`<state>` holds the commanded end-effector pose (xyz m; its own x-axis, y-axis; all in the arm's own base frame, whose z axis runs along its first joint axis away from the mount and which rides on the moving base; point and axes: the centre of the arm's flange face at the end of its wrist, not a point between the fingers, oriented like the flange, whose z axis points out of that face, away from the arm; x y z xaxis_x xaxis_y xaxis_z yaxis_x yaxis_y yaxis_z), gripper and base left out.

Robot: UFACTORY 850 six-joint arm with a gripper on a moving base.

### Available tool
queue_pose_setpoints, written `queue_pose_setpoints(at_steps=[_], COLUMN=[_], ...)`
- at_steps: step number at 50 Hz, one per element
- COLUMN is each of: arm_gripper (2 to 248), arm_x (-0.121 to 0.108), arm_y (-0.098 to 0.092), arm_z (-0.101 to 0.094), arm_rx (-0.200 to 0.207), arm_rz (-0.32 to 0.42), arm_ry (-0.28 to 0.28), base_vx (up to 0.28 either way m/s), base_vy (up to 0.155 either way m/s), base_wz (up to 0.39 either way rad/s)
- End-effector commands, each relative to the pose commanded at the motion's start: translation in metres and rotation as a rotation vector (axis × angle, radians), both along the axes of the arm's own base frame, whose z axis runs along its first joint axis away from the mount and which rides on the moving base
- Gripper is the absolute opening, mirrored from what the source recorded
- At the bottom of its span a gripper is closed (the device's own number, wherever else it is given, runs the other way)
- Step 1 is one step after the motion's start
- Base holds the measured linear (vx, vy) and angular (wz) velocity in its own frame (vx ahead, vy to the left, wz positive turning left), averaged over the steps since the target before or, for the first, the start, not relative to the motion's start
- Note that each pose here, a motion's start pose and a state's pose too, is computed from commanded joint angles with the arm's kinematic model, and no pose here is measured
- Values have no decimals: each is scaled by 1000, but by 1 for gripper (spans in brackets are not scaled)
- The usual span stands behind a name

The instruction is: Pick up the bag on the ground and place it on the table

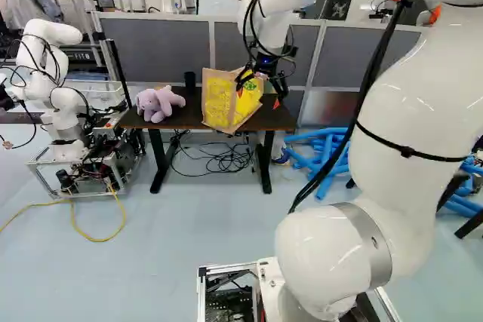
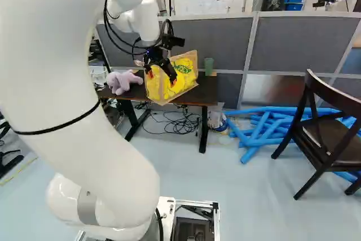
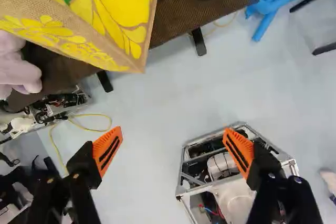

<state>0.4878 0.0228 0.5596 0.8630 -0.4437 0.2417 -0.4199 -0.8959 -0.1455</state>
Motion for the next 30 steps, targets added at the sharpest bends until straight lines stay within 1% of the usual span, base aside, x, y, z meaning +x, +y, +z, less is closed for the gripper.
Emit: queue_pose_setpoints(at_steps=[15,30], arm_gripper=[247,247], arm_x=[-16,-36], arm_y=[-4,-7], arm_z=[-29,-59], arm_rx=[-19,-47], arm_rz=[49,101], arm_ry=[-118,-245], base_vx=[0,0], base_vy=[0,0], base_wz=[0,0])
